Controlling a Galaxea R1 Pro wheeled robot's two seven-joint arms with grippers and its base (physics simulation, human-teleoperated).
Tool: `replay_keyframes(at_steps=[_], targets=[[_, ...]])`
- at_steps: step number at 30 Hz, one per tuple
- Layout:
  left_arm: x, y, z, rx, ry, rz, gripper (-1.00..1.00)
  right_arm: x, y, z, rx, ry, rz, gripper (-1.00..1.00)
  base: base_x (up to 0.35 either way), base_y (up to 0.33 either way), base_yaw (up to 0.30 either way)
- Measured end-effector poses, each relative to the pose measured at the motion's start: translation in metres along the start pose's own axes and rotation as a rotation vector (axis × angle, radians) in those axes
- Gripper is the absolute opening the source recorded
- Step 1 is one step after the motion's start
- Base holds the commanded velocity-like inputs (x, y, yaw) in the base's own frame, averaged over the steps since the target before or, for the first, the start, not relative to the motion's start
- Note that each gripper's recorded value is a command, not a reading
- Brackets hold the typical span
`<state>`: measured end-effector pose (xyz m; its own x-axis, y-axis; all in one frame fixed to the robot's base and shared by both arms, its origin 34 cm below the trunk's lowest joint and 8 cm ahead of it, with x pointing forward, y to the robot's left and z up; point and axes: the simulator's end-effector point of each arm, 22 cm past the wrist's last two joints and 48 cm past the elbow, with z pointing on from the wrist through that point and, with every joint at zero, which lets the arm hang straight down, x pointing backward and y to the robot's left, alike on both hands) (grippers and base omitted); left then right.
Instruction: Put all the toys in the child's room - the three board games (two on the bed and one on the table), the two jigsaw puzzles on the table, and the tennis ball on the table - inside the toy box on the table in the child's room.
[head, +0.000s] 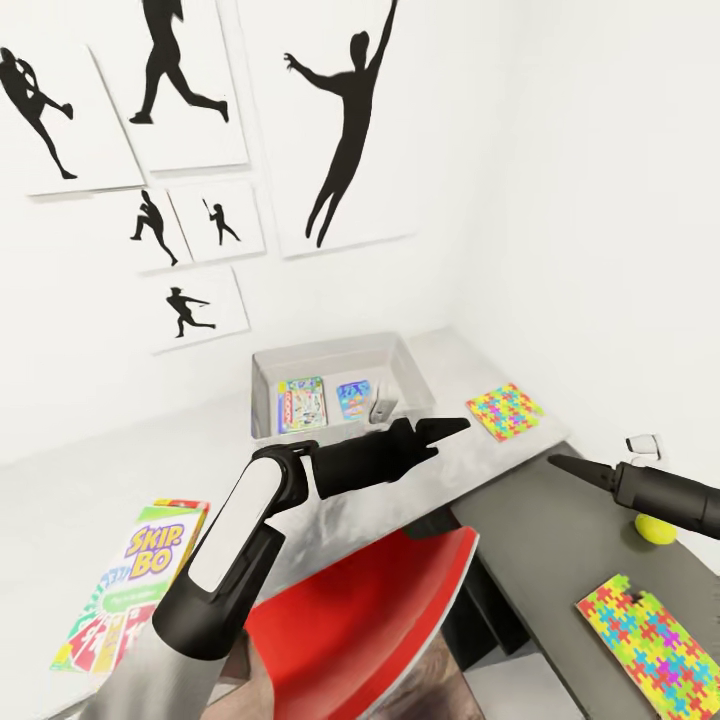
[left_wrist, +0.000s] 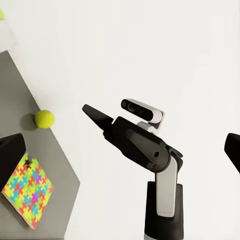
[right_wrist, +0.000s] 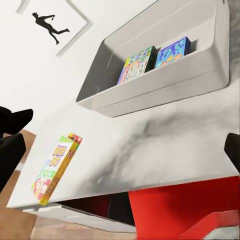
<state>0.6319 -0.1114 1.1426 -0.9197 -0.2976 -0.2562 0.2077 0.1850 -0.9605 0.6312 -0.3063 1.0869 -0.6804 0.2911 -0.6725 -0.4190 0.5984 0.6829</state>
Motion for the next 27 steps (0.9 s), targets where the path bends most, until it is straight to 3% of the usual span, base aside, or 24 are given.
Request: replay_keyframes(at_steps=[9, 27], targets=[[0.000, -0.008, -0.002, 0.004, -0.003, 0.014, 1.00, -0.004, 0.006, -0.003, -0.004, -0.008, -0.011, 1.00, -0.155, 0.000, 0.000], [0.001, -0.024, -0.005, 0.013, -0.009, 0.041, 1.00, -0.012, 0.017, -0.009, -0.012, -0.025, -0.033, 1.00, -0.026, 0.000, 0.000]])
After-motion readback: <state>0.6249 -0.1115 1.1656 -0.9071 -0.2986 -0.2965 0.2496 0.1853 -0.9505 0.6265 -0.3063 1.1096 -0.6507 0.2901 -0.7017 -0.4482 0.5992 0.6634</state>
